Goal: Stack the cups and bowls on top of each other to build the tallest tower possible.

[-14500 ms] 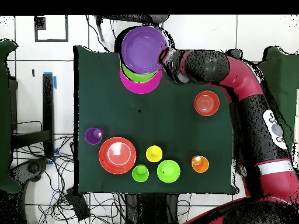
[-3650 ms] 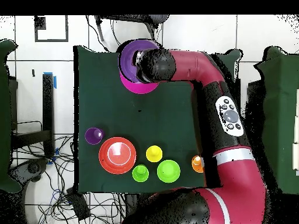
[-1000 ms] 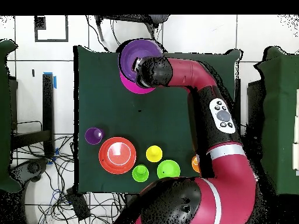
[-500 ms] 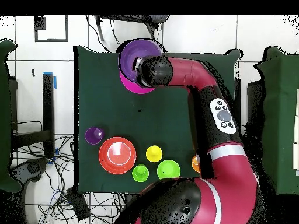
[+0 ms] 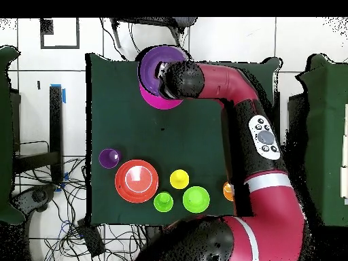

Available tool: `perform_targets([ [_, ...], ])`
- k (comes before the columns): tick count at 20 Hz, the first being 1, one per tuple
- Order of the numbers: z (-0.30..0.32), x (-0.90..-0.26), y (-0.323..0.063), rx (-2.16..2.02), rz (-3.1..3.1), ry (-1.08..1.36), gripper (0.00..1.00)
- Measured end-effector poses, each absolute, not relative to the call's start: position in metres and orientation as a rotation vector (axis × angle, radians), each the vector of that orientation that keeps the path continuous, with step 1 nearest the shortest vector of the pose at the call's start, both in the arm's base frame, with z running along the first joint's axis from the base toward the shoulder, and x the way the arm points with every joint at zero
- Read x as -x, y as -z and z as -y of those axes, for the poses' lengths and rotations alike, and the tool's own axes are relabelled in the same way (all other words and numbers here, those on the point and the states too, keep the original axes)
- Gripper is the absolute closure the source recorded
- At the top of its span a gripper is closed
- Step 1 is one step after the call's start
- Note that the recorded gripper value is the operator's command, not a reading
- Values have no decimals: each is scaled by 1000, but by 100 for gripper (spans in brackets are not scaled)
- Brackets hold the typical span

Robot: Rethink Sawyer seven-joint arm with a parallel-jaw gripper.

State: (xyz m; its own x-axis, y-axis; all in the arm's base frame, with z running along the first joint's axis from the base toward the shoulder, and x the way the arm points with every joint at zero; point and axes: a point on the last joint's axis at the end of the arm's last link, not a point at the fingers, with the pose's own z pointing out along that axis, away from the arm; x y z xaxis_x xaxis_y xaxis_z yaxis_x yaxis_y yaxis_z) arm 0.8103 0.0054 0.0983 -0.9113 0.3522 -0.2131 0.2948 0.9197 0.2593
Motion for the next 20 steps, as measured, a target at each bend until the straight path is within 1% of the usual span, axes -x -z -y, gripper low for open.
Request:
perform_targets([
  [3, -2, -812, -109, -486, -2812, -308, 0],
  [10, 2, -814, -121, -496, -2801, -282, 0],
  [20, 9, -813, -126, -509, -2801, -265, 0],
])
